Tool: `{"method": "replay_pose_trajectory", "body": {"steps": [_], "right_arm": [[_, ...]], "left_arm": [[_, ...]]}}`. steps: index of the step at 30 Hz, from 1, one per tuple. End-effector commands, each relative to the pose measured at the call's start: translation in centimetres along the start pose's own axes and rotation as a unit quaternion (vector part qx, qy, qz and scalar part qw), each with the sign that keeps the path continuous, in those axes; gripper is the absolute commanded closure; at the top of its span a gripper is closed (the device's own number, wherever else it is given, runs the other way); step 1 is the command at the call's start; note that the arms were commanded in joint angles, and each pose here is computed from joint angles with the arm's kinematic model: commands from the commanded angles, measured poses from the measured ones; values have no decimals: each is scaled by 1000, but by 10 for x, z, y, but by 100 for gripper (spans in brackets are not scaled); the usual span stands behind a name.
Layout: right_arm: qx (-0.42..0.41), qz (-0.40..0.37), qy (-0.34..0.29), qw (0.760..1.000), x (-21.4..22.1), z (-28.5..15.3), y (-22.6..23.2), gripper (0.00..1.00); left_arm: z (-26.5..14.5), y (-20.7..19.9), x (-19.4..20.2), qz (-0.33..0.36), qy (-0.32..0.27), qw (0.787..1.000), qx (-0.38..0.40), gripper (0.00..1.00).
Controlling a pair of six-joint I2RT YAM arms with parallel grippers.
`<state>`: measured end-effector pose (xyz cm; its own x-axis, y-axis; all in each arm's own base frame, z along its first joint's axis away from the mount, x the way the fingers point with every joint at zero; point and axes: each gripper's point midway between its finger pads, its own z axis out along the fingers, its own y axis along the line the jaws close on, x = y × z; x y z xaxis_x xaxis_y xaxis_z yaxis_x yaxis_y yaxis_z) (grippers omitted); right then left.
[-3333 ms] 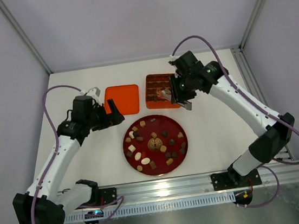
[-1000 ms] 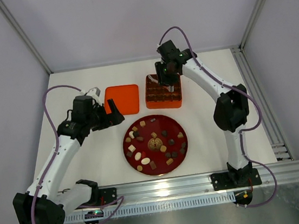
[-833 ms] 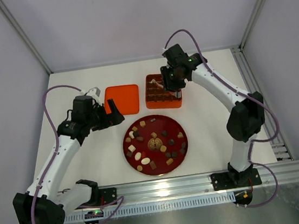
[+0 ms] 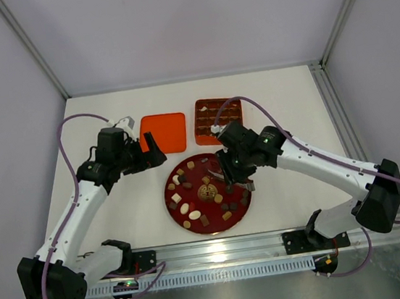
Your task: Pack the chocolate
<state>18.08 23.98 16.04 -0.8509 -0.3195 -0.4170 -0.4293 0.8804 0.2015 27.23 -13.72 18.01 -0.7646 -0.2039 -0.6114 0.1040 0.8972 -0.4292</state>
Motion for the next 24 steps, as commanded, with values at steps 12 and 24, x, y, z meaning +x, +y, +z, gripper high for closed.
{"method": "replay_pose_trajectory", "body": {"steps": [12,24], "right_arm": [[-26,-11,9,1000,1,14,22,57],[-12,-18,28,999,9,29,18,61]], "left_arm": [[-3,-8,-9,12,-9,1000,13,0],[-3,-9,-8,12,-8,1000,15,0]]}}
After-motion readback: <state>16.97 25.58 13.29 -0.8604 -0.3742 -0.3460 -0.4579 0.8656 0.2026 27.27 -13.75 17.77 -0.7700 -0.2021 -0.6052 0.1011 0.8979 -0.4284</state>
